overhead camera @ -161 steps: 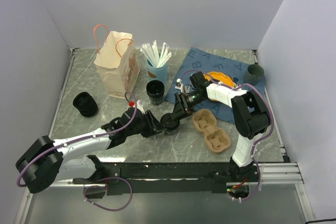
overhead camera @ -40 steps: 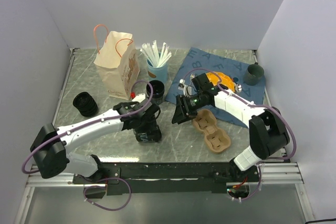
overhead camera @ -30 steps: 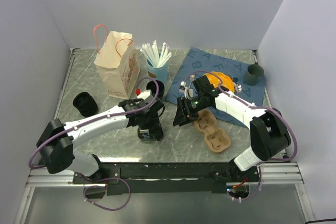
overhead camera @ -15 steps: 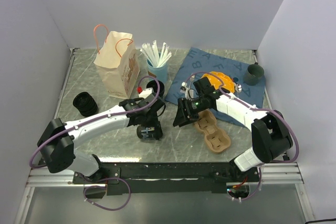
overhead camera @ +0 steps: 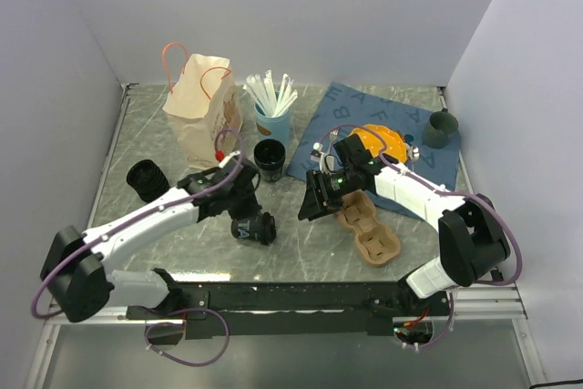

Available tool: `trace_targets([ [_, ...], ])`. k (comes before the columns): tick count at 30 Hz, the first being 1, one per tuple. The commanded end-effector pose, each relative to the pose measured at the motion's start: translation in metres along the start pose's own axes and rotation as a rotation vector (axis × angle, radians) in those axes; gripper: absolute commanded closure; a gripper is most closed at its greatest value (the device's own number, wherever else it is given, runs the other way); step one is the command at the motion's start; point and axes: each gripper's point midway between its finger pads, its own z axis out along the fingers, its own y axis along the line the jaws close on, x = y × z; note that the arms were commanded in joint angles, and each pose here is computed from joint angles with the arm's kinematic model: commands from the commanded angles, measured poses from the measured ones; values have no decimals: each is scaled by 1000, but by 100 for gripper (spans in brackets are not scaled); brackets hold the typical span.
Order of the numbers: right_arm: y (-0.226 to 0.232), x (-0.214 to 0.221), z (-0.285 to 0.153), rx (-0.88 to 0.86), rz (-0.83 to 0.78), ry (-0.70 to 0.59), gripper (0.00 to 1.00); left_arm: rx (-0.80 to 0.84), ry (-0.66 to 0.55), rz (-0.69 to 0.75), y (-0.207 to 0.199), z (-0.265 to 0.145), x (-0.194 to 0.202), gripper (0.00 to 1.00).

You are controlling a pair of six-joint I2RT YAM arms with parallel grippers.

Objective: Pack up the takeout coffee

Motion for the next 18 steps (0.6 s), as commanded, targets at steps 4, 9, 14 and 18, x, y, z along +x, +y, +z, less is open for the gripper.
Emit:
trace_targets([
  [4,19,-8,-13,1,-64,-99,46,274,-35,-102,-37,-44,-22,99],
  [9,21,-8,-17,17,-57,-136,47,193,-31,-37,-22,-42,-21,70],
  [14,19,-10,-18,41,-53,-142,47,78,-39,102,-17,-34,-29,43],
  [18,18,-10,-20,54,-61,-151,47,-10,0,201,-18,-16,-21,40],
])
